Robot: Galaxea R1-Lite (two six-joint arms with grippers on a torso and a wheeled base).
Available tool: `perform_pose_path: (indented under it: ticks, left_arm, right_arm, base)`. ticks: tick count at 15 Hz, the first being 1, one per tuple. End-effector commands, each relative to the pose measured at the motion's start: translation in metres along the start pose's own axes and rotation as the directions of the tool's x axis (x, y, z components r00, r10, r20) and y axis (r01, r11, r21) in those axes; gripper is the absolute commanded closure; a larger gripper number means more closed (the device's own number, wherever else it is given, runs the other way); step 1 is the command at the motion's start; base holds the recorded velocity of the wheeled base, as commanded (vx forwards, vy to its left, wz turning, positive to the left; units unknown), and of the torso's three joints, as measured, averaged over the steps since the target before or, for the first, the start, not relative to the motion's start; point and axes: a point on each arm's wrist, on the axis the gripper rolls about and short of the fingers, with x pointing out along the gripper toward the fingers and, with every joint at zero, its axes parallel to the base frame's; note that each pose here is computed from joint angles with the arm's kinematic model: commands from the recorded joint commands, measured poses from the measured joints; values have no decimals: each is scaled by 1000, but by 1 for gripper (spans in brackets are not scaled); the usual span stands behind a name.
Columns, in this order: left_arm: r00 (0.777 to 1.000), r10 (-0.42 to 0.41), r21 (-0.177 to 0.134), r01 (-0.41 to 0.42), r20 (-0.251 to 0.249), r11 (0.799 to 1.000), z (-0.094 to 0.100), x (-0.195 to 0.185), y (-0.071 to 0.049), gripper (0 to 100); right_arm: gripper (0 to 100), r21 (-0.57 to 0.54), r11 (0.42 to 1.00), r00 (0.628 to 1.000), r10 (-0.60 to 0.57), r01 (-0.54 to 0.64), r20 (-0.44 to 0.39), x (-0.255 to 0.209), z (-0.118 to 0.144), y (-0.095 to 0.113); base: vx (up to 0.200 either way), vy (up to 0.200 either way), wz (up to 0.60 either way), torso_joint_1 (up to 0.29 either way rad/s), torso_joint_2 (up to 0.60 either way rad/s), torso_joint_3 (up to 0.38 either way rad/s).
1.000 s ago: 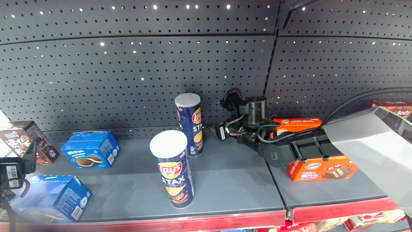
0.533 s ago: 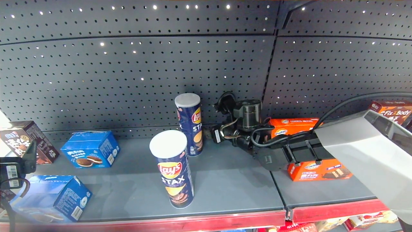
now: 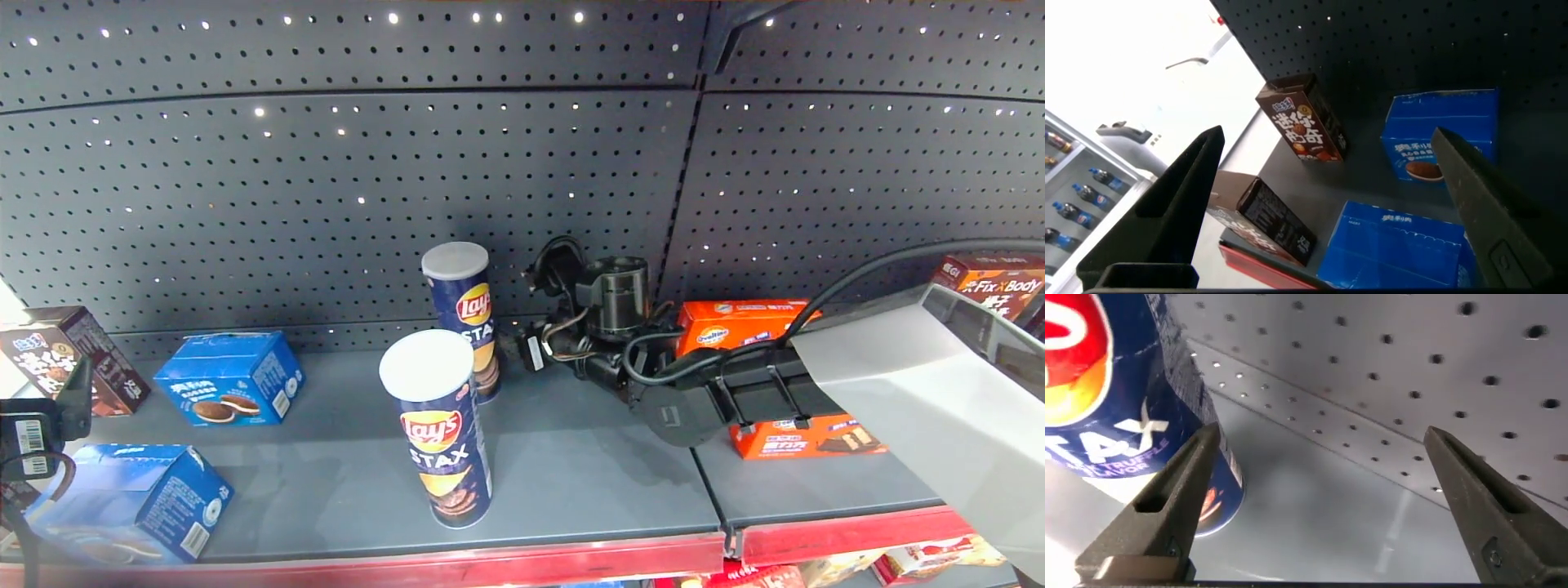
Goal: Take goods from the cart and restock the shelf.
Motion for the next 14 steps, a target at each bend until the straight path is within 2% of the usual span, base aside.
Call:
perform_pose_path:
  ticks: [1,3,5,6,8,9,11,12,14]
  left_arm:
    - [1000,1,1,-1,-1,1000,0,0,0,0]
    - [1000,0,1,0,-1,1000,0,0,0,0]
    - [1000,-2,6,2,-7,1000,-2,0,-1,0]
    - [1000,-8,19,8,-19,1000,-7,-1,-2,0]
    - [1000,-12,26,13,-25,1000,-7,1,-4,0]
    - [999,-20,42,22,-41,999,-9,4,-9,0]
    - [997,-45,66,49,-60,997,-12,9,-16,0]
    - [995,-68,78,73,-69,994,-15,11,-20,0]
    - [991,-82,105,93,-101,990,-22,13,-25,0]
  right_arm:
    - [0,-1,1000,1000,6,-6,2,-2,2,3]
    - [0,0,1000,1000,-7,7,-9,-2,-2,-2]
    - [0,1,999,998,-53,53,-22,-13,1,-18]
    - [0,2,996,995,-89,89,-37,-33,7,-30]
    - [0,15,991,990,-134,135,-34,-73,22,-35]
    - [0,30,982,982,-189,188,3,-89,29,-35]
    - [0,97,948,937,-314,302,150,-111,58,-44]
    - [0,110,939,924,-341,326,173,-130,71,-47]
    - [0,104,949,936,-311,297,168,-169,82,-33]
  base:
    - [0,0,0,0,0,0]
    - [0,0,0,0,0,0]
    - [0,0,0,0,0,0]
    - [0,0,0,0,0,0]
    - [0,0,0,0,0,0]
    - [0,0,0,0,0,0]
    - [0,0,0,0,0,0]
    - [0,0,0,0,0,0]
    - [0,0,0,0,0,0]
